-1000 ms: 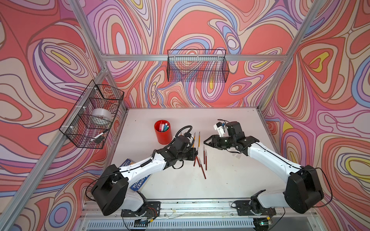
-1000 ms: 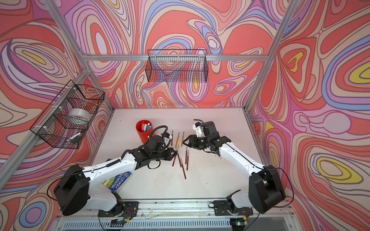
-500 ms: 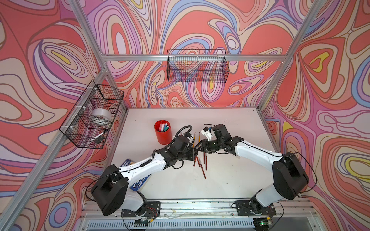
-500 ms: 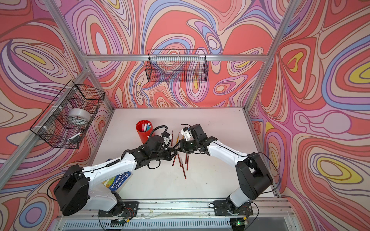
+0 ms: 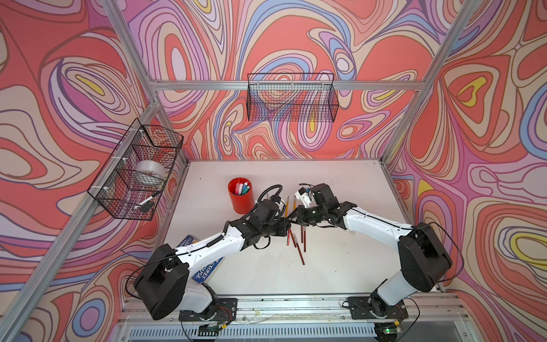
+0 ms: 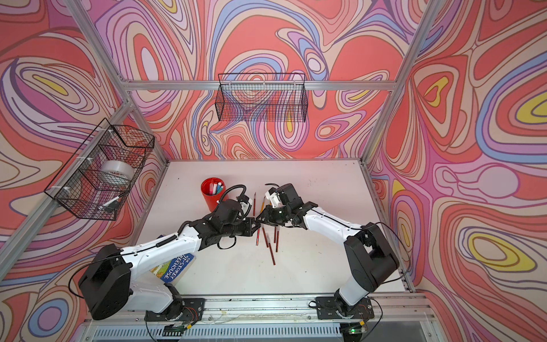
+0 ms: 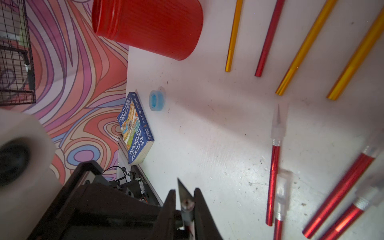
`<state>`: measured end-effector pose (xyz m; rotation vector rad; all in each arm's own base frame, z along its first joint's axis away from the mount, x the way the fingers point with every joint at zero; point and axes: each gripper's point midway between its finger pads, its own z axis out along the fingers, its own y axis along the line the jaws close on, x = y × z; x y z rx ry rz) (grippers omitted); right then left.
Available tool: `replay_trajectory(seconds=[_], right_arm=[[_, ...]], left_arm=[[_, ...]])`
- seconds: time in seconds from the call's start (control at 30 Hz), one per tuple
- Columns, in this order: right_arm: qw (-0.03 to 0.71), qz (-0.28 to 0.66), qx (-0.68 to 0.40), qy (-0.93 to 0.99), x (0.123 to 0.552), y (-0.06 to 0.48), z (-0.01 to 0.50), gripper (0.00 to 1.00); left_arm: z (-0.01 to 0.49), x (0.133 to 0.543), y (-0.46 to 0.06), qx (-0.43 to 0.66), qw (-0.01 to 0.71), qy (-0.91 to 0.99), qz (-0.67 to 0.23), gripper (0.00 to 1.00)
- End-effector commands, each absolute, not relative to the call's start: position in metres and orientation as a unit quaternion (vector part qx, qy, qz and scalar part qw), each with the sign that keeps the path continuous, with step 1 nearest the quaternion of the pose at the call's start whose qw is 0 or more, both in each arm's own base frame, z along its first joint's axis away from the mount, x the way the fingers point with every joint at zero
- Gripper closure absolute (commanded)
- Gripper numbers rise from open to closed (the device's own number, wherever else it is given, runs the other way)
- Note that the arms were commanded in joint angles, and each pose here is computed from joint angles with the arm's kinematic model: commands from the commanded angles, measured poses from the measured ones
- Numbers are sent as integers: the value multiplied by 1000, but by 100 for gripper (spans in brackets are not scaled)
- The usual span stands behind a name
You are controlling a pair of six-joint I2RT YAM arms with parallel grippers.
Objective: Remove protective caps from carving knives
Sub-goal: Place the carving knife at the center of the board.
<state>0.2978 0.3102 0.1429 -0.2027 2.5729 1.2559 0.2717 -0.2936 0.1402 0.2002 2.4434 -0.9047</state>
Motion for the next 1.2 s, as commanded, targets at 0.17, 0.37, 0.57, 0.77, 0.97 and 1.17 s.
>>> replay_trajectory(seconds=[0.17, 0.37, 0.57, 0.77, 0.97, 1.17], right_arm=[[134, 430, -86, 888, 291, 318, 148, 100], [157, 375, -82, 910, 303, 305, 143, 100], [191, 240, -70, 949, 336, 270, 131, 100], [187, 201, -29, 961, 374, 235, 116, 100], [165, 192, 9, 967, 409, 214, 87, 100], [160, 186, 18, 969, 437, 219, 74, 100]], left_arm=[[161, 279, -295, 66, 283, 888, -356, 100], [161, 278, -293, 60, 281, 890, -355, 77], [165, 273, -280, 55, 291, 890, -347, 37], [163, 266, -258, 40, 305, 892, -330, 30], [159, 264, -238, 23, 314, 895, -315, 28], [156, 265, -228, 14, 318, 896, -310, 28]])
